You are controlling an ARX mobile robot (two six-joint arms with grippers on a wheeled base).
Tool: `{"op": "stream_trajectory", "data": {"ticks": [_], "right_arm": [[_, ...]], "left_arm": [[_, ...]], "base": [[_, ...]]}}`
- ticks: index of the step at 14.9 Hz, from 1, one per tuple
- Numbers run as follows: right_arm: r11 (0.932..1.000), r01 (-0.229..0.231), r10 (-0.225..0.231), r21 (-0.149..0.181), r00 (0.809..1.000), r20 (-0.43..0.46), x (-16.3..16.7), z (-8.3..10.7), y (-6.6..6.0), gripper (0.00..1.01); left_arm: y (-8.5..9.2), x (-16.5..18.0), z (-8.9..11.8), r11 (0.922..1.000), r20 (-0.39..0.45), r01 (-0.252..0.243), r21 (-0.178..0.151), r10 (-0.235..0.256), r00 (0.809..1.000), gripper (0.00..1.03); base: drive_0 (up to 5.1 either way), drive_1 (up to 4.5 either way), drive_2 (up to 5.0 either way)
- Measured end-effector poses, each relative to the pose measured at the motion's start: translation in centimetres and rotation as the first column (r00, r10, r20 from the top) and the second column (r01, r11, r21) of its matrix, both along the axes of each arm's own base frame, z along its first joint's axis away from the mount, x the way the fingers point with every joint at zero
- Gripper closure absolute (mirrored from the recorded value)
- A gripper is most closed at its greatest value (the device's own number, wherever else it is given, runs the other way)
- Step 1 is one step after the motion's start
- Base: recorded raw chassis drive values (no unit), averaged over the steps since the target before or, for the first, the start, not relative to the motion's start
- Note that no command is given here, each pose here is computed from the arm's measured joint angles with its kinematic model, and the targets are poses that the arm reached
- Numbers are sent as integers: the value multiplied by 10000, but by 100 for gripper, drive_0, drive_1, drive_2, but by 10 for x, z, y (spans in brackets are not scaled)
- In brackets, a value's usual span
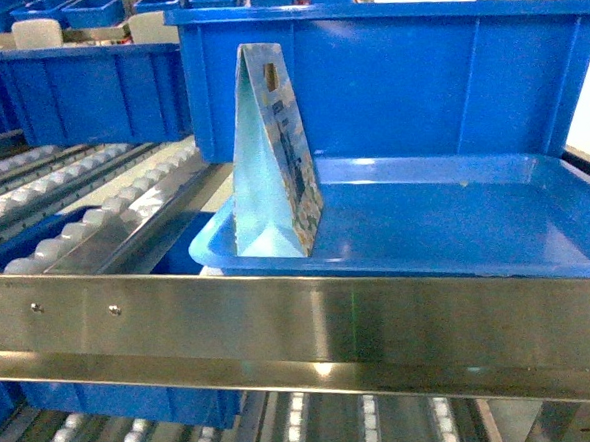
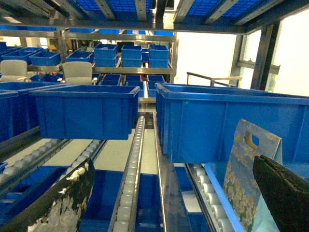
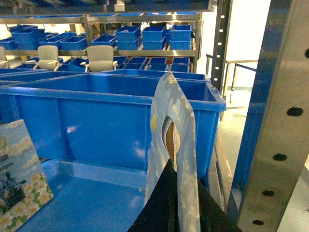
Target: Move flower gift bag to table near conveyor
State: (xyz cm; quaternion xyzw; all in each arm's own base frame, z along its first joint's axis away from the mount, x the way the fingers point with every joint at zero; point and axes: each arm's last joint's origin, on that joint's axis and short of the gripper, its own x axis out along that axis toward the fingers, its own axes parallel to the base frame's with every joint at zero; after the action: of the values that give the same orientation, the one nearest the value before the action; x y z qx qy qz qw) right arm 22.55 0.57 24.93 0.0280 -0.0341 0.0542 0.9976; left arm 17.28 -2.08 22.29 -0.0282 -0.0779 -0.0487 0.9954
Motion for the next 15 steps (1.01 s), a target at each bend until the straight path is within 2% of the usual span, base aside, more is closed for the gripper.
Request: {"op": "stream_trajectory", "data": {"ticks": [4,6,8,11,13,15], "right_arm": [[9990,427,-435,130,9967,691,-42,6,-17,99],[9999,131,-136,81,9979,628,-54,-2,-15,99],[10000,34,-38,85,9991,422,-68,-10,-14,99],[9980,625,-622,-45,9967,523,-75,-14,-15,99],[9979,647,-643,-75,9969,443,-75,-15,-15,99],[9979,640,-636,-77,9968,485,-75,-15,-15,99]], "left_arm": [[0,0,0,10000,8,0,-1,0,10000,5],[0,0,0,10000,0,0,0,0,10000,5],[0,0,0,10000,8,0,-1,0,10000,5],[0,0,0,10000,8,0,-1,0,10000,5],[-1,1,1,10000,164,79,-8,-78,9998,5],[-5,18,8,9998,219,193,-35,-193,9996,5]], "base": [[0,0,0],[0,0,0],[0,0,0],[0,0,0],[0,0,0],[0,0,0]]}}
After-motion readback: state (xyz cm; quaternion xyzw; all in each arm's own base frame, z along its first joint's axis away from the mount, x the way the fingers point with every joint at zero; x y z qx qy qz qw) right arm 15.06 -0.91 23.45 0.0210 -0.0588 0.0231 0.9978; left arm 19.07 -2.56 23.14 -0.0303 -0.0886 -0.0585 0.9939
